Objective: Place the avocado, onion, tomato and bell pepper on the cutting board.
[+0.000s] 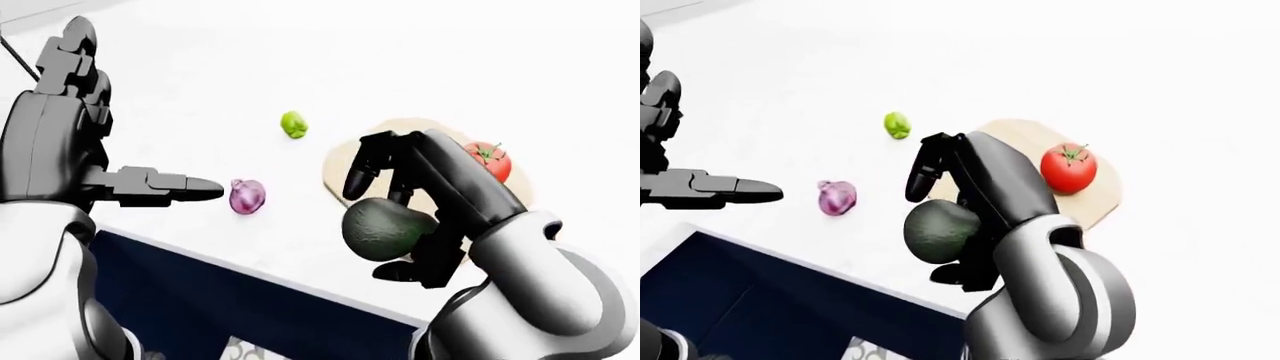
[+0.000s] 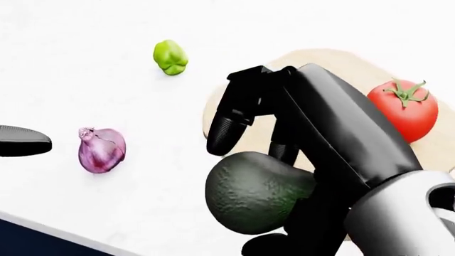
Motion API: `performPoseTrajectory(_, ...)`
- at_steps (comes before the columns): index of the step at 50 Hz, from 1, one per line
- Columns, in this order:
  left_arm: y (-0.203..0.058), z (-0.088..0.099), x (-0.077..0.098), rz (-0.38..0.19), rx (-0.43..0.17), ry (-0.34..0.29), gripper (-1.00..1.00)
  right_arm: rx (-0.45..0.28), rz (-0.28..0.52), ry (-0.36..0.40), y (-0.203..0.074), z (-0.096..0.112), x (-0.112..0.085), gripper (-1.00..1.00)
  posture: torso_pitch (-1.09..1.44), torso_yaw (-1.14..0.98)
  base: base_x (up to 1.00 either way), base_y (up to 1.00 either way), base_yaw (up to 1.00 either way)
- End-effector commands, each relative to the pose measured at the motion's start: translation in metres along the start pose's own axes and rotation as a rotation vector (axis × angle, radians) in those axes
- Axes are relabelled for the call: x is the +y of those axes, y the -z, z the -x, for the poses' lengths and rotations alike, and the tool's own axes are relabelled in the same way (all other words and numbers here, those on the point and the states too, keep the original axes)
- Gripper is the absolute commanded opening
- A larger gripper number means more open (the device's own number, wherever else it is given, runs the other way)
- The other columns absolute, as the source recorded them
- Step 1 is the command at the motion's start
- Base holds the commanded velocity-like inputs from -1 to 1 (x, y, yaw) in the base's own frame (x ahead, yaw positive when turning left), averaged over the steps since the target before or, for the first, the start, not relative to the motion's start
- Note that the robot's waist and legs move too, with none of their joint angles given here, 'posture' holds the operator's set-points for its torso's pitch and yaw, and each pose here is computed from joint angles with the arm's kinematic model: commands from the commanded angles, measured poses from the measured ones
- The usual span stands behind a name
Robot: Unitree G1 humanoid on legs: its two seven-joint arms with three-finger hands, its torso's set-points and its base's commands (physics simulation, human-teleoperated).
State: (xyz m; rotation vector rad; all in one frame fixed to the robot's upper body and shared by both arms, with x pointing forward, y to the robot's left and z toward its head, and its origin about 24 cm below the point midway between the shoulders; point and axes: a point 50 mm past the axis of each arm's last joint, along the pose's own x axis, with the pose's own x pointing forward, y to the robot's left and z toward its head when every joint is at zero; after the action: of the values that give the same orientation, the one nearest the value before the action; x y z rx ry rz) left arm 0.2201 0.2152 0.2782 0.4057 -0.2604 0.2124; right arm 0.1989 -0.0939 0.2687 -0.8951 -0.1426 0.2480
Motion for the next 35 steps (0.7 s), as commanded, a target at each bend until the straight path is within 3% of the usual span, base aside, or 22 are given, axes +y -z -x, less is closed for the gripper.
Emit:
performPoseTrajectory(1,-0.009,0.002,0.005,-0.020,-0.057,-0.038,1.00,-0.038,0.008,0.028,-0.005,0.002,-0.003,-1.00,0.00,0.21,0.00,0.00,0.00)
performPoseTrajectory(14,-0.008,0.004,0.006,-0.023,-0.054,-0.038,1.00,0.011,0.016,0.050,0.013,-0.004,-0.009,-1.00,0.00,0.15,0.00,0.00,0.00)
performPoseTrajectory(35,-0.006,0.004,0.006,-0.035,-0.048,-0.036,1.00,0.000,0.025,0.038,0.011,-0.010,-0.008,-1.00,0.00,0.04,0.00,0.00,0.00)
